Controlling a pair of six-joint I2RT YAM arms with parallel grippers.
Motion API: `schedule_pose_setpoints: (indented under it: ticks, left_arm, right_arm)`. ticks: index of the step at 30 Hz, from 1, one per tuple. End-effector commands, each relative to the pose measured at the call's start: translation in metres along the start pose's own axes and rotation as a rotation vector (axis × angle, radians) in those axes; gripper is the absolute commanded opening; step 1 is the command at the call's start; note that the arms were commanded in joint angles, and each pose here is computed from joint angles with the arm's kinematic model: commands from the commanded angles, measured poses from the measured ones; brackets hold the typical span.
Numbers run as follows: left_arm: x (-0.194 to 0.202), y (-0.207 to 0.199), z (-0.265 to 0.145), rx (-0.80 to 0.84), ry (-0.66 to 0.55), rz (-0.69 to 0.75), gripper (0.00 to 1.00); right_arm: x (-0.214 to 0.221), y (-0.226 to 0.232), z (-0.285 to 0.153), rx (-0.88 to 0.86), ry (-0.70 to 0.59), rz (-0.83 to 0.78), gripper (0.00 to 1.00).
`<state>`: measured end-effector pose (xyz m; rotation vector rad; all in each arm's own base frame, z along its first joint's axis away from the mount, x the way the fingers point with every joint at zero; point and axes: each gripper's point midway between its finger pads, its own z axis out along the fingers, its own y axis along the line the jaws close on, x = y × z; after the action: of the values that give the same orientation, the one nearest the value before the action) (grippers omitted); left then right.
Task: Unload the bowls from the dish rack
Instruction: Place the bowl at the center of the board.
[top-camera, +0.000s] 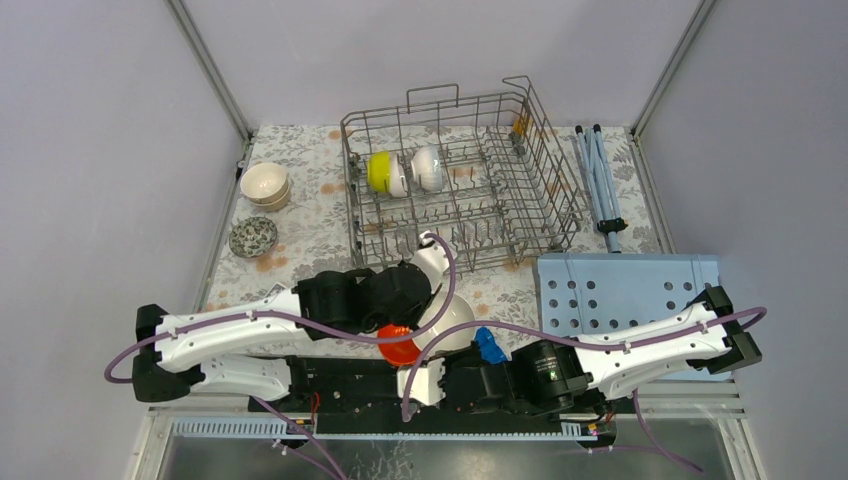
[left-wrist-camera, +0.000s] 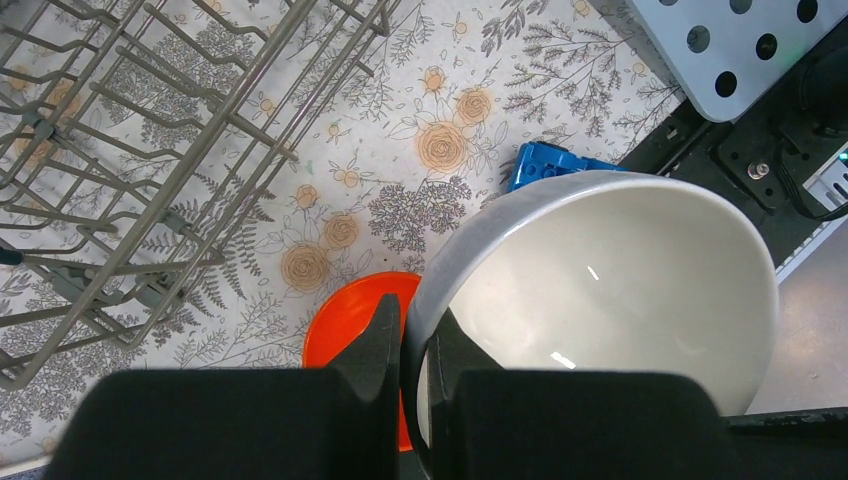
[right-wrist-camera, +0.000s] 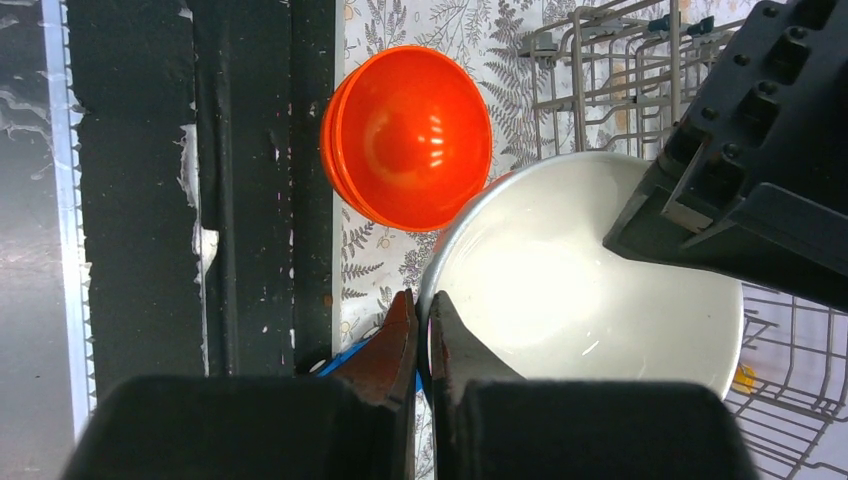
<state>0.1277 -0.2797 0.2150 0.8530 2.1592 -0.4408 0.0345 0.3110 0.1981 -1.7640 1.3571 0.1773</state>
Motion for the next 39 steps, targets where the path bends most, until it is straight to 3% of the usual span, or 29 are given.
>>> schedule_pose_setpoints:
  ticks: [1,11,18,24,27,30,33,37,39]
  left_arm:
    - [-0.029,0.002,-0.007,-0.006,-0.139,-0.115,0.0]
    - [-0.054,0.01,-0.017,-0.015,-0.283,-0.251,0.0]
    - [-0.07,0.028,-0.023,-0.071,-0.377,-0.369,0.0]
    - [-0.069,0.057,-0.02,-0.165,-0.422,-0.491,0.0]
    - [-0.065,0.07,-0.024,-0.204,-0.446,-0.548,0.0]
    - [-0.059,0.089,-0.035,-0.277,-0.481,-0.599,0.0]
    - [-0.052,0.108,-0.049,-0.352,-0.521,-0.659,0.0]
    - [-0.046,0.135,-0.076,-0.46,-0.574,-0.686,0.0]
    - [-0.044,0.155,-0.094,-0.549,-0.601,-0.68,0.0]
  right_arm:
    - [-0.027,-0.017,-0.009,0.067,-0.084,0.089,0.07]
    - [-0.046,-0.017,-0.011,0.074,-0.2,0.272,0.98]
    - [-0.092,-0.035,-0.038,0.049,-0.385,0.514,1.0]
    - [-0.14,-0.08,-0.07,0.145,-0.659,0.716,1.0]
    - [-0.152,-0.107,-0.085,0.236,-0.73,0.791,1.0]
    - [-0.145,-0.141,-0.091,0.433,-0.707,0.854,1.0]
    - [-0.119,-0.181,-0.08,0.655,-0.584,0.965,1.0]
    - [-0.072,-0.224,-0.064,0.682,-0.552,1.202,1.0]
    - [-0.055,-0.234,-0.067,0.696,-0.566,1.248,1.0]
